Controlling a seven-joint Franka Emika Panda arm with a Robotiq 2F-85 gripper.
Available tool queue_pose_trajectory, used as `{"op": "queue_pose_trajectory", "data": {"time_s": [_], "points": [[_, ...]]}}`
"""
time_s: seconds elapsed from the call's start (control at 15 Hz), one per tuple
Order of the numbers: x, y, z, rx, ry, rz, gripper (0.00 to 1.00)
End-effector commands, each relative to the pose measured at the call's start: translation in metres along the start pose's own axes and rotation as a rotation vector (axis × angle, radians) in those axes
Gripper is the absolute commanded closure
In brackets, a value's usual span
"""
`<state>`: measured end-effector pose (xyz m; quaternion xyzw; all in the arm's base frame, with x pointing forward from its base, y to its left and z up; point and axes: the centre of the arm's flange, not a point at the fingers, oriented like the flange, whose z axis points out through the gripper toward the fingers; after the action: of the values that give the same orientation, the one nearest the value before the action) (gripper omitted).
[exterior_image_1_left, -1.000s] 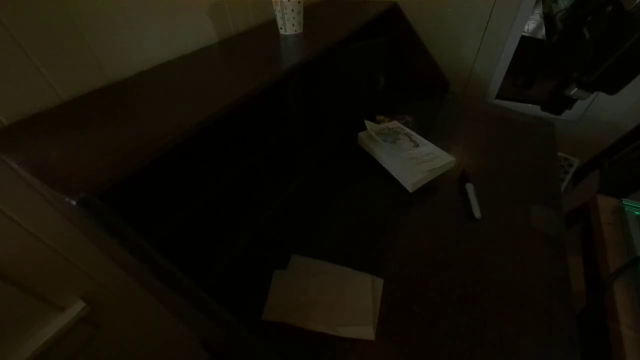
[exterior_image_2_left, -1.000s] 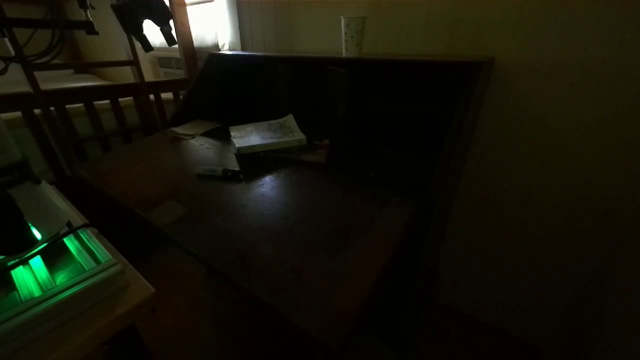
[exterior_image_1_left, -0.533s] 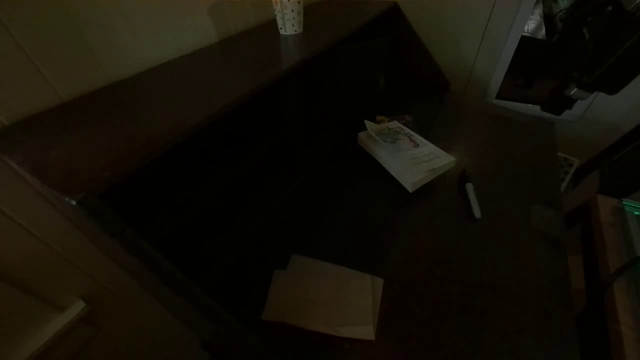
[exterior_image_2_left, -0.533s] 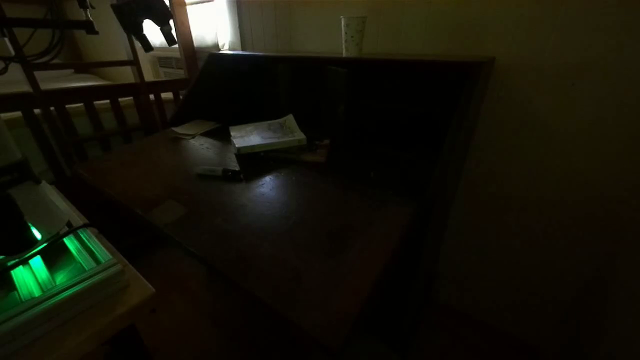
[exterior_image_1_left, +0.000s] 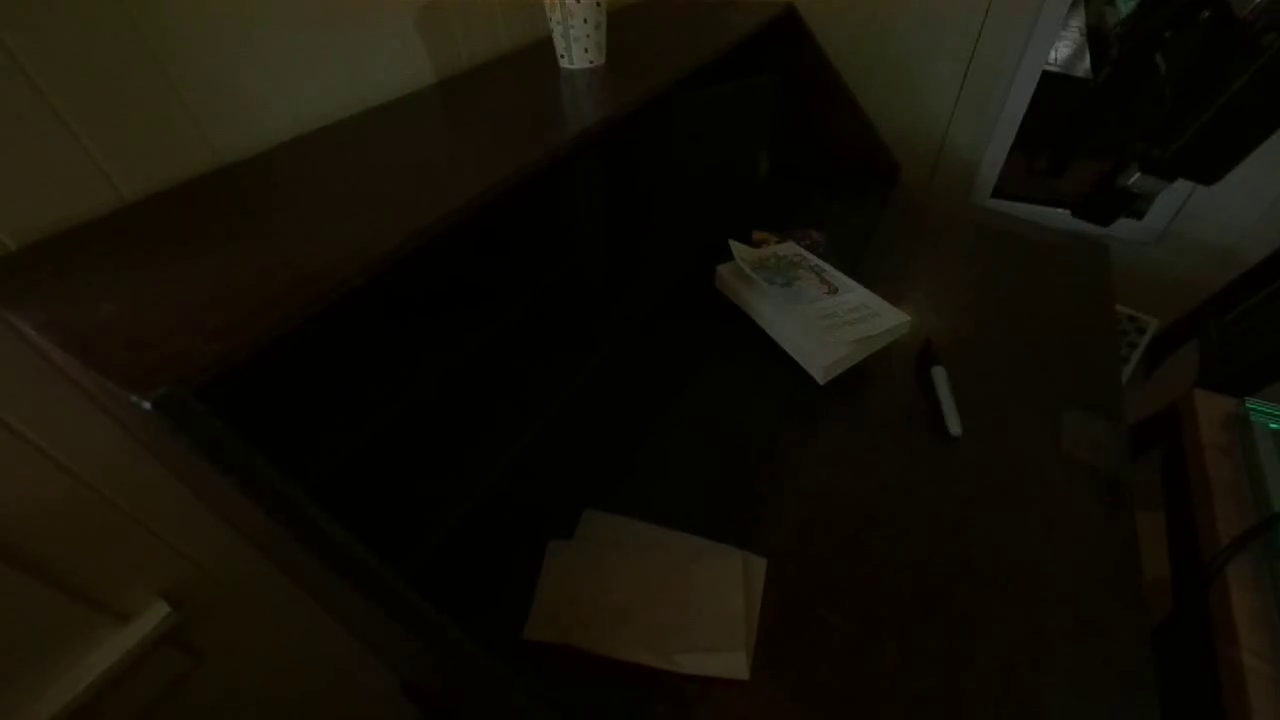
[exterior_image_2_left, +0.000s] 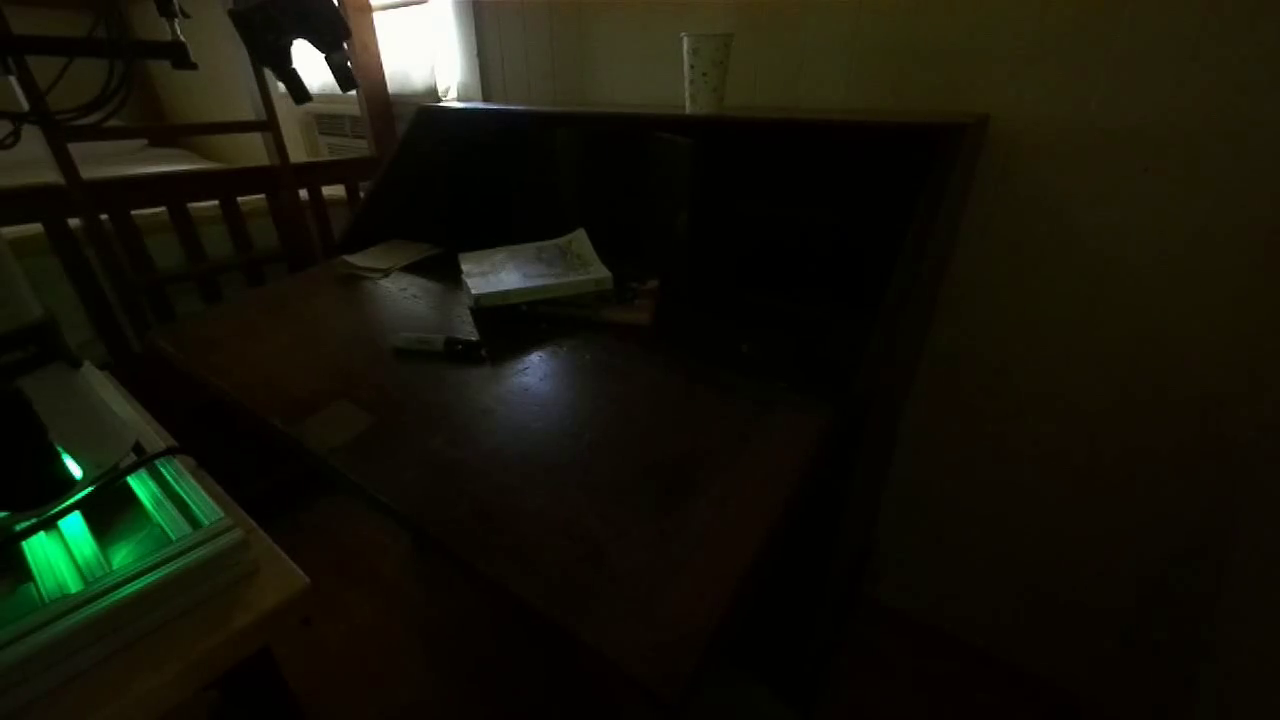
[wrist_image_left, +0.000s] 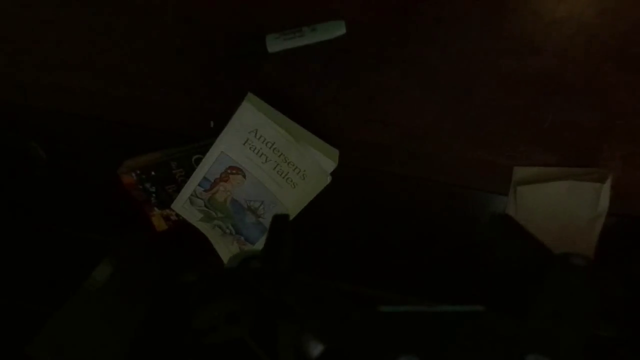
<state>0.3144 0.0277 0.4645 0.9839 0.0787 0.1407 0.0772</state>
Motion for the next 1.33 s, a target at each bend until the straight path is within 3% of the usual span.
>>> {"op": "queue_pose_trajectory", "data": {"time_s": [0.0,0.67,0.73,1.27], "points": [[0.025,0.001,0.030,-0.085,-0.046,-0.002,0.00],[0.030,-0.025,0.101,-0.215,-0.185,0.002,0.00],[0.022,-0.024,0.089,-0.179,-0.177,-0.016,0.00],[0.022,-0.025,0.096,-0.191,-0.193,-0.001,0.00]]}}
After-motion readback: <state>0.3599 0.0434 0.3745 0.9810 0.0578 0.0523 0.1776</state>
